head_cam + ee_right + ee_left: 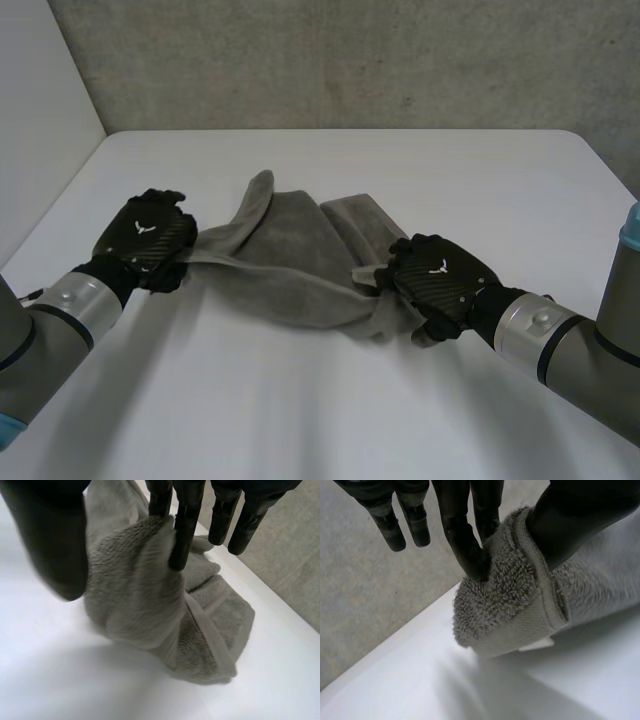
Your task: Fold the towel.
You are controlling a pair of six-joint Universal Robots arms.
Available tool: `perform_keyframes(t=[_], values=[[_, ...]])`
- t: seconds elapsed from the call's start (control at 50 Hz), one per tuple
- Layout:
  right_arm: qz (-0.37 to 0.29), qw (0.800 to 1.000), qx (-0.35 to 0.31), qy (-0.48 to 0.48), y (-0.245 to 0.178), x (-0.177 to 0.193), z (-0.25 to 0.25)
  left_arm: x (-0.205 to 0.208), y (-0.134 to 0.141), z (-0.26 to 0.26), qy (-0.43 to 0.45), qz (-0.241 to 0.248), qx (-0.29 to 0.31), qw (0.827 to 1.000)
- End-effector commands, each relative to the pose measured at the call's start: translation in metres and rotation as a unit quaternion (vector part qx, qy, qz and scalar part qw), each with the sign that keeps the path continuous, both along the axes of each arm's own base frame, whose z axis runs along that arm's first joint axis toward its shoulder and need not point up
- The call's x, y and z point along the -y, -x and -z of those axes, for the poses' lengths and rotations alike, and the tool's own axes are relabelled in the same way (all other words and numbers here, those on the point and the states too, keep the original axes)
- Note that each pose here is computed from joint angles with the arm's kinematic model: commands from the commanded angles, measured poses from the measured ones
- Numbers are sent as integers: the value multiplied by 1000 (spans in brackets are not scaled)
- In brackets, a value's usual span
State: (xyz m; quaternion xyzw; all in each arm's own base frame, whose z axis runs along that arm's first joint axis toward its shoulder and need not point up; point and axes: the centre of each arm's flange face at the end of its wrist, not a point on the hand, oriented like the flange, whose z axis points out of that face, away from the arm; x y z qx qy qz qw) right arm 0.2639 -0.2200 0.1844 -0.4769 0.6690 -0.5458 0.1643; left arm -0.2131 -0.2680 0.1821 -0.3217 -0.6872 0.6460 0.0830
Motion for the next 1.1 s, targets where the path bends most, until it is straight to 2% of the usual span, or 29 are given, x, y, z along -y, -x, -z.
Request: perform_keyframes(t=[0.02,0.14,0.26,0.4,0.54,0.64,0.74,0.78,1.0,1.1], values=[[19,999,32,-40,0,0,0,-8,8,-13,22,14,-5,1000],[29,999,34,-21,4,13,-4,-5,0,-29,47,-8,-7,999],[40,999,29,3,11,30,-11,-2,-23,-46,59,-55,-8,997],[21,997,-17,66,10,47,-11,-7,-51,-60,44,-91,-9,995],[-7,992,-49,113,2,51,-12,-14,-54,-58,34,-72,-14,997],[-53,987,-59,142,-16,36,-15,-18,-52,-54,24,-65,-15,997],[-95,974,-82,187,-31,24,-19,-21,-51,-51,15,-62,-15,998],[-113,964,-112,213,-32,24,-18,-21,-51,-50,14,-62,-15,998],[-182,941,-199,203,-39,24,5,-18,-54,-54,20,-69,-15,997],[-199,931,-219,211,-42,26,16,-20,-54,-53,15,-68,-16,997]])
